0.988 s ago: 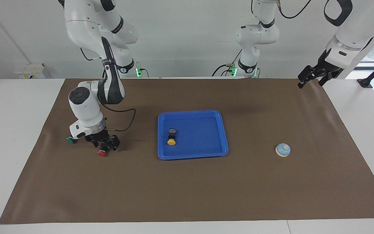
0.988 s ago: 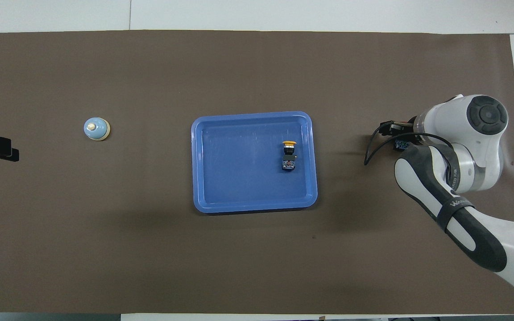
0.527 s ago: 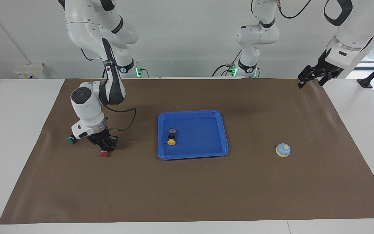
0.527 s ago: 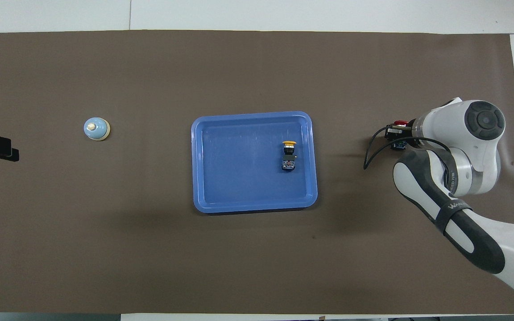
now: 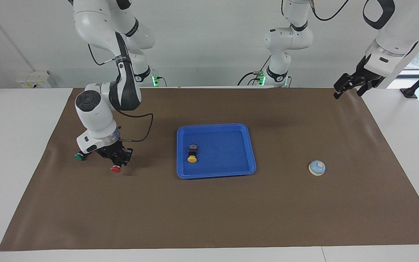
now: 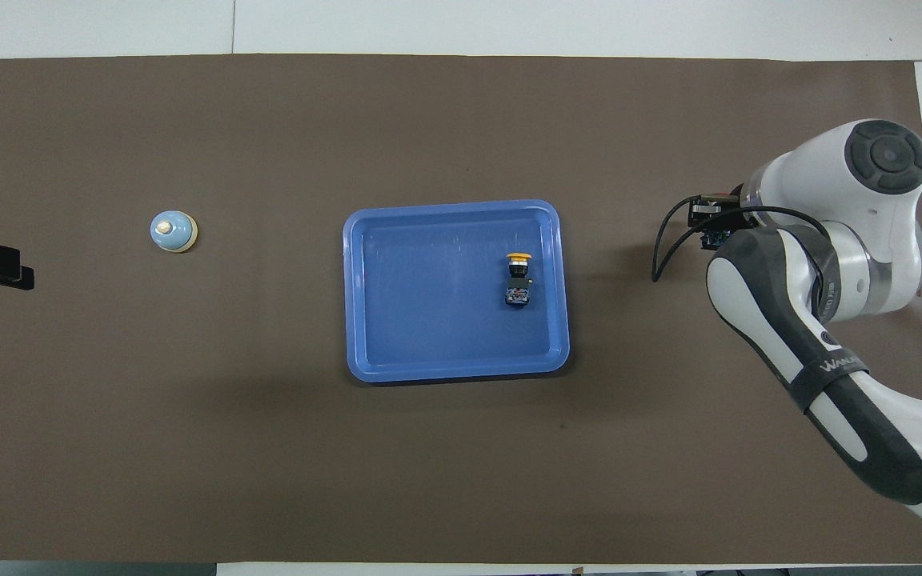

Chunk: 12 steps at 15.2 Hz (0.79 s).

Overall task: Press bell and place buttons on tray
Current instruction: 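Carry the red button into the tray beside the yellow one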

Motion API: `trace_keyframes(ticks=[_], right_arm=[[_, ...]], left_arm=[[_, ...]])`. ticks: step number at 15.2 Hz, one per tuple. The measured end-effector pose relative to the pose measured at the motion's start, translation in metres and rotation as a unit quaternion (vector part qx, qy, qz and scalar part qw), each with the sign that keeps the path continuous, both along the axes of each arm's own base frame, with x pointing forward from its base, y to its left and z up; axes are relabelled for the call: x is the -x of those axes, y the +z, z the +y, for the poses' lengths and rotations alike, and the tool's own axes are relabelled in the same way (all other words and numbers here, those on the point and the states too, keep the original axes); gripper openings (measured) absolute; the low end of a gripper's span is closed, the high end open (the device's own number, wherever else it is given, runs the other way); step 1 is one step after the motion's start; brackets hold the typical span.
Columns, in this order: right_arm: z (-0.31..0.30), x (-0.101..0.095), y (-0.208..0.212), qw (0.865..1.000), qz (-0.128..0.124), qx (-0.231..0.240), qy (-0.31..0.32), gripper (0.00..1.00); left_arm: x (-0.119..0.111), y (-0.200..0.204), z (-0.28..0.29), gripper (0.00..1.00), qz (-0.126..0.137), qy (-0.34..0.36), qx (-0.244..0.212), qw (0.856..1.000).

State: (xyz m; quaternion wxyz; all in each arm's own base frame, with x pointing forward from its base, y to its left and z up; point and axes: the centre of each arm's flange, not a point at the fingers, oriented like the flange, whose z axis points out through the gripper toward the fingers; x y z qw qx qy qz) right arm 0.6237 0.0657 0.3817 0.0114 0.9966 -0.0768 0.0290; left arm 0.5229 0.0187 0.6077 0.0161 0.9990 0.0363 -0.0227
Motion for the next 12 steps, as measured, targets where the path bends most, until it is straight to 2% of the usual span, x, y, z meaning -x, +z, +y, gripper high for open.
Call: trace_keyframes(ticks=[3,7,10,12], right_arm=[[0.105,0.009,0.035,1.000,-0.008,-0.022,-0.014,0.43],[0.224,0.050,0.038,0.999,-0.016,-0.037,0.007,0.43],[0.298,0.085,0.020,0.999,-0.017,-0.047,0.019,0.43],[0.328,0.098,-0.014,0.998,-0.014,-0.052,0.030,0.43]], left_arm=[[0.000,0.000,0.000,1.00,0.000,0.000,0.000,1.000],[0.000,0.000,0.000,1.00,0.000,0.000,0.000,1.000],[0.000,0.000,0.000,1.00,0.000,0.000,0.000,1.000],[0.000,0.000,0.000,1.00,0.000,0.000,0.000,1.000]])
